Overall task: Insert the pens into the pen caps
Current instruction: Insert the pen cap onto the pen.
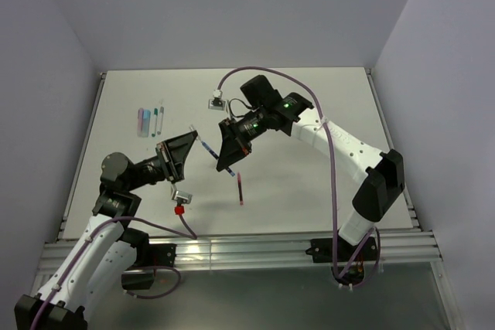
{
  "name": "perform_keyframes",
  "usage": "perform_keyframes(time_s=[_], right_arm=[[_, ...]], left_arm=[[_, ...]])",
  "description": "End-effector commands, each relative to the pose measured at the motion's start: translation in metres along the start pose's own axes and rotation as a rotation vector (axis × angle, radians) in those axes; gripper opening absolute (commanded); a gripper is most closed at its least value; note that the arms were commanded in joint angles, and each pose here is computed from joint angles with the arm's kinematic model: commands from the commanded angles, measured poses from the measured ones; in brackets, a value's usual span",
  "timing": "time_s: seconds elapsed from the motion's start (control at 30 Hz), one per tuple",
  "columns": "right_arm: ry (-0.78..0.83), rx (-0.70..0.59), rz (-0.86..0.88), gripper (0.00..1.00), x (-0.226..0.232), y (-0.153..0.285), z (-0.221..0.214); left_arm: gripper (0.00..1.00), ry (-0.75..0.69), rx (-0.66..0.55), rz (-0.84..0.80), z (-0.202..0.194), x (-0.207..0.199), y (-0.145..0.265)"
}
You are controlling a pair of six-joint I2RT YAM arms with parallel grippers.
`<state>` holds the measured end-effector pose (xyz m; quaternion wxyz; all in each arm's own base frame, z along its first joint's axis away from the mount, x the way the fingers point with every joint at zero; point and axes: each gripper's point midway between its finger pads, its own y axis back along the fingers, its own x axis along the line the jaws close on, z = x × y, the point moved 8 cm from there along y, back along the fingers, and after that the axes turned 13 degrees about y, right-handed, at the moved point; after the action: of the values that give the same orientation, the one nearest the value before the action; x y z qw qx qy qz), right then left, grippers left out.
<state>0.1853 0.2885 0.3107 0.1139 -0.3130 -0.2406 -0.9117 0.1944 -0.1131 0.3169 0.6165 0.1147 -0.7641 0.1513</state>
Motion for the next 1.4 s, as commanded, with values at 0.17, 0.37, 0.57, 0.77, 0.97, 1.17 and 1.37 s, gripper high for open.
perform_keyframes(time_s=[0.17,0.37,0.57,0.77,0.97,1.17,1.37], right_arm=[[0.024,-0.020,0.025,0.00,-0.001,-0.002,0.009],[0.025,-0.025,0.014,0.00,-0.001,-0.001,0.012],[0.032,-0.054,0.023,0.00,0.005,0.005,0.026],[-0.013,-0.072,-0.021,0.00,0.002,0.004,0.033],[0.031,-0.176,-0.117,0.00,0.002,0.006,0.063],[0.096,-0.259,-0.242,0.00,0.001,0.015,0.095],[0.116,-0.265,-0.247,0.00,0.001,0.016,0.099]], left_arm=[[0.00,-0.054,-0.048,0.026,0.004,0.019,-0.003],[0.00,-0.054,-0.059,0.018,0.006,0.019,-0.003],[0.00,-0.089,-0.086,-0.028,0.011,0.009,-0.004],[0.00,-0.141,-0.067,-0.047,0.006,0.006,-0.008],[0.00,-0.256,0.036,-0.056,-0.012,0.004,-0.020],[0.00,-0.263,0.029,-0.031,-0.008,0.012,-0.035],[0.00,-0.281,-0.034,-0.011,0.004,0.017,-0.037]])
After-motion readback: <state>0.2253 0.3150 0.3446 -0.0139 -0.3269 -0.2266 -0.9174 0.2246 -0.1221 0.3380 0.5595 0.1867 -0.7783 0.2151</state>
